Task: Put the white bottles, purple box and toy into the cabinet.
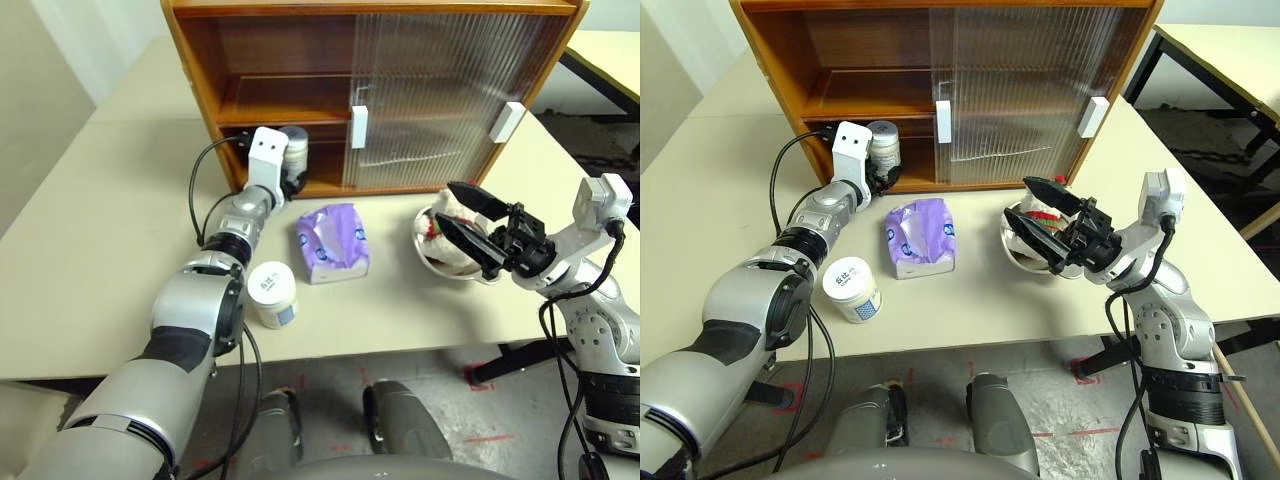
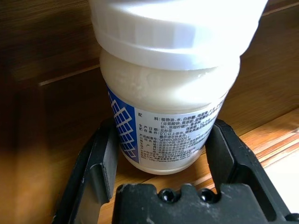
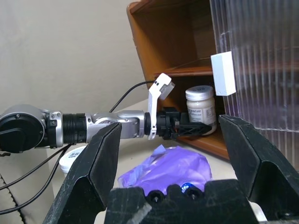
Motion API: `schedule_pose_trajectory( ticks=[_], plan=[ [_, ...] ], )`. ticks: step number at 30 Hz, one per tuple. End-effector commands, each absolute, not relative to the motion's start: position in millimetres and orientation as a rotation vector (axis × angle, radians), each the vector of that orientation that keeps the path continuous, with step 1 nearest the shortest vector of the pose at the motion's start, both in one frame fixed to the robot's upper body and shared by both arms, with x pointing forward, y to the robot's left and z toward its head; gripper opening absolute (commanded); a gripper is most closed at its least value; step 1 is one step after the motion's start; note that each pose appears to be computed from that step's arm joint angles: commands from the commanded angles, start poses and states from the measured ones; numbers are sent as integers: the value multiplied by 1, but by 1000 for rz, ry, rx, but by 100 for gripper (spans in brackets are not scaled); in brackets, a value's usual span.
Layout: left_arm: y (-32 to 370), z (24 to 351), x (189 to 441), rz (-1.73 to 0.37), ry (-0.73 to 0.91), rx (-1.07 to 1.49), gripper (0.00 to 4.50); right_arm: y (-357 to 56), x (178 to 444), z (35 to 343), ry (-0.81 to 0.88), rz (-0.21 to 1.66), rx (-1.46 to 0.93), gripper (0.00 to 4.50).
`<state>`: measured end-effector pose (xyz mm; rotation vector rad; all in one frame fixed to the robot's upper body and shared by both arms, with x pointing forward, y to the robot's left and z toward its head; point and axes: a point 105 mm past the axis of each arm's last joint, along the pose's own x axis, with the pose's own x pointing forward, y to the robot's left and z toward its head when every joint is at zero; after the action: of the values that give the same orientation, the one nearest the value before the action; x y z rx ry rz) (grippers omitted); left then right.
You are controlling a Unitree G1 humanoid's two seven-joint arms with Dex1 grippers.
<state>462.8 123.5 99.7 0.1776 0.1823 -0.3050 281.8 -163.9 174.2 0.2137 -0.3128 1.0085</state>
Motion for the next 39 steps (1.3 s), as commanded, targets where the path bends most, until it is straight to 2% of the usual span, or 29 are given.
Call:
schedule_pose_trajectory(
  ticks=[1, 4, 5, 7, 24, 39],
  plan=[
    [114, 112, 467, -315, 163, 105, 301, -165, 279, 179, -327, 1007, 209, 450],
    [113, 108, 466, -320, 173, 88, 301, -159, 277, 176, -315, 1022, 230, 450],
    [113, 107, 465, -321, 177, 83, 375, -158, 277, 175, -312, 1024, 235, 450],
    [115, 105, 465, -317, 182, 77, 445, -157, 278, 175, -310, 1030, 238, 450],
    [133, 94, 458, -311, 184, 73, 448, -154, 287, 176, -315, 1066, 250, 450],
    [149, 107, 464, -236, 153, 70, 448, -157, 286, 174, -326, 1053, 251, 450]
  ],
)
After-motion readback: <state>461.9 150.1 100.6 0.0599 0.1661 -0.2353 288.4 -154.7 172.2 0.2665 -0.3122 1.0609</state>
